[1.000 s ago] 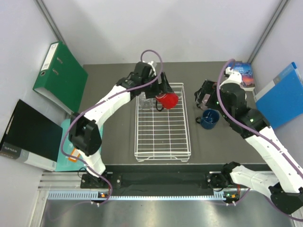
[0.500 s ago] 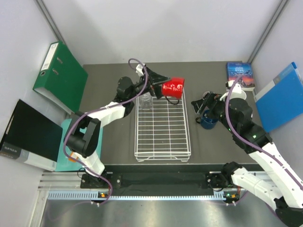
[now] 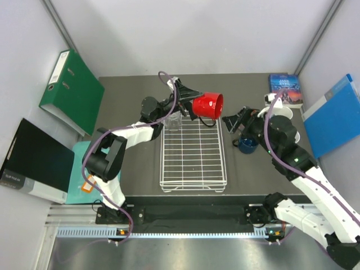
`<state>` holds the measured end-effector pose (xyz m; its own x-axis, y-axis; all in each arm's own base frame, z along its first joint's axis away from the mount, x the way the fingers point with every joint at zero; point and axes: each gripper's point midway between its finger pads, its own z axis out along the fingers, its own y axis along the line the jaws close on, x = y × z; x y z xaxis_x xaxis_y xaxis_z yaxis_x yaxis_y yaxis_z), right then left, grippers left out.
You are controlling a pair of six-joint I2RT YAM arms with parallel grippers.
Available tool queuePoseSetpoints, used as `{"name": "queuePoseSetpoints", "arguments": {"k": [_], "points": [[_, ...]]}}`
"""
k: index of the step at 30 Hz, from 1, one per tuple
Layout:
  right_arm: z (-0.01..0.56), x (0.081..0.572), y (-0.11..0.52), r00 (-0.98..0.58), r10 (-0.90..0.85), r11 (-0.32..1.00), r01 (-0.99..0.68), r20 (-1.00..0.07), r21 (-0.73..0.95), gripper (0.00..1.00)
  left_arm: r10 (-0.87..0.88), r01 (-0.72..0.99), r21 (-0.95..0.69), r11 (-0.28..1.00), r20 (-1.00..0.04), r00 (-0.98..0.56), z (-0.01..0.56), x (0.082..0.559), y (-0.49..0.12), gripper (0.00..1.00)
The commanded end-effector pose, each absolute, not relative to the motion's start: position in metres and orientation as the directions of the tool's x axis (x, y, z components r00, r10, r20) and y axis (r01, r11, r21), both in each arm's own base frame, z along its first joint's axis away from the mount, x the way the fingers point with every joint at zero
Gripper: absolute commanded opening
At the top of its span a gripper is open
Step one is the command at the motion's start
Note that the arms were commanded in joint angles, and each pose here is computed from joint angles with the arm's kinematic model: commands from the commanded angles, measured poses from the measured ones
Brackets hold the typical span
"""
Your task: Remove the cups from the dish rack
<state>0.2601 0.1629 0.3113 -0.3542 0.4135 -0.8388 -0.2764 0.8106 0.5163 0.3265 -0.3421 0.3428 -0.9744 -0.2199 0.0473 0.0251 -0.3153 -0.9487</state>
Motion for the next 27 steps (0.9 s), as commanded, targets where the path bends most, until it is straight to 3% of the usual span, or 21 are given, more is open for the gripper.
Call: {"name": "queuePoseSetpoints", "arguments": {"k": [1,11,14,15,17,18,21,27], "points": [[0.347,0.275,0.173,-0.283,0.447,0.781,-0.339,-0.849,0.524,0.89,-0.146,0.226,-0.818,-0.528,-0.174,-0.974,0.417,0.263,-0.313,0.00],[0.354,0.305,0.195,-0.279,0.436,0.771,-0.374,-0.856,0.515,0.89,-0.094,0.207,-0.838,-0.505,-0.185,-0.978,0.410,0.235,-0.323,0.00],[0.355,0.311,0.201,-0.288,0.430,0.764,-0.389,-0.856,0.515,0.85,-0.091,0.211,-0.843,-0.495,-0.192,-0.977,0.408,0.228,-0.324,0.00],[0.357,0.312,0.202,-0.289,0.431,0.758,-0.398,-0.855,0.517,0.67,-0.094,0.213,-0.842,-0.496,-0.192,-0.977,0.410,0.227,-0.323,0.00],[0.358,0.311,0.209,-0.300,0.431,0.736,-0.428,-0.851,0.524,0.46,-0.092,0.215,-0.848,-0.485,-0.196,-0.976,0.407,0.226,-0.324,0.00],[0.357,0.310,0.211,-0.309,0.438,0.728,-0.430,-0.844,0.534,0.24,-0.094,0.219,-0.847,-0.485,-0.198,-0.976,0.407,0.227,-0.323,0.00],[0.354,0.308,0.216,-0.337,0.434,0.708,-0.447,-0.836,0.548,0.00,-0.093,0.217,-0.850,-0.481,-0.197,-0.976,0.405,0.228,-0.324,0.00],[0.354,0.294,0.221,-0.358,0.415,0.675,-0.495,-0.837,0.547,0.00,-0.095,0.213,-0.860,-0.464,-0.191,-0.977,0.399,0.235,-0.329,0.00]]}}
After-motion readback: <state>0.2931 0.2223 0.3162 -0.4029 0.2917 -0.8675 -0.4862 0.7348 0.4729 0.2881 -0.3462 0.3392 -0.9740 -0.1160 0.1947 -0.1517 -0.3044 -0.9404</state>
